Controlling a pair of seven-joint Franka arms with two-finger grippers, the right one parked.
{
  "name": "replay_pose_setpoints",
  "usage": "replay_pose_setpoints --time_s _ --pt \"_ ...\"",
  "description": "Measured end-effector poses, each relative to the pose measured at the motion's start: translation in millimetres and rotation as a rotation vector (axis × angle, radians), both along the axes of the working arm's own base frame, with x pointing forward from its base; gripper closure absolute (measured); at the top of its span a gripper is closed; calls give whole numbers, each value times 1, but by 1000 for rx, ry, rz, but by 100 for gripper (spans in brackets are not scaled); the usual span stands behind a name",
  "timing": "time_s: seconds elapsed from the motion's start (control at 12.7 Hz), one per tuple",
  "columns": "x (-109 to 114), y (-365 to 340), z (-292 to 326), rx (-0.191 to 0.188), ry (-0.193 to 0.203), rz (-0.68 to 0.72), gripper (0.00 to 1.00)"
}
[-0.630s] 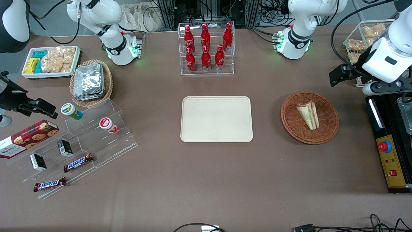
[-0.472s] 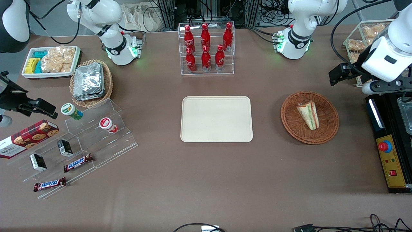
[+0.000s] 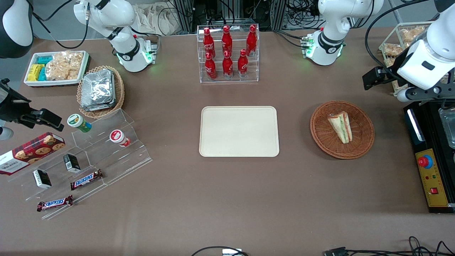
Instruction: Place sandwich from basket to tray
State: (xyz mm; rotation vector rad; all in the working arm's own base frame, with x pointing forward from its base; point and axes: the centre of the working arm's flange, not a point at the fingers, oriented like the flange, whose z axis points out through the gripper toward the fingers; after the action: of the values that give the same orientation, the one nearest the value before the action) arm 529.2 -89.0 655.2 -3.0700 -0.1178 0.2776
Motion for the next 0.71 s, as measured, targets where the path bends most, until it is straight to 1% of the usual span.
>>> replay_pose_setpoints --time_s 0.39,0.63,0.71 --pt "1 3 -12 6 23 6 0" --pt "12 10 -38 4 -1 19 0" --pt "14 15 -44 4 0 28 0"
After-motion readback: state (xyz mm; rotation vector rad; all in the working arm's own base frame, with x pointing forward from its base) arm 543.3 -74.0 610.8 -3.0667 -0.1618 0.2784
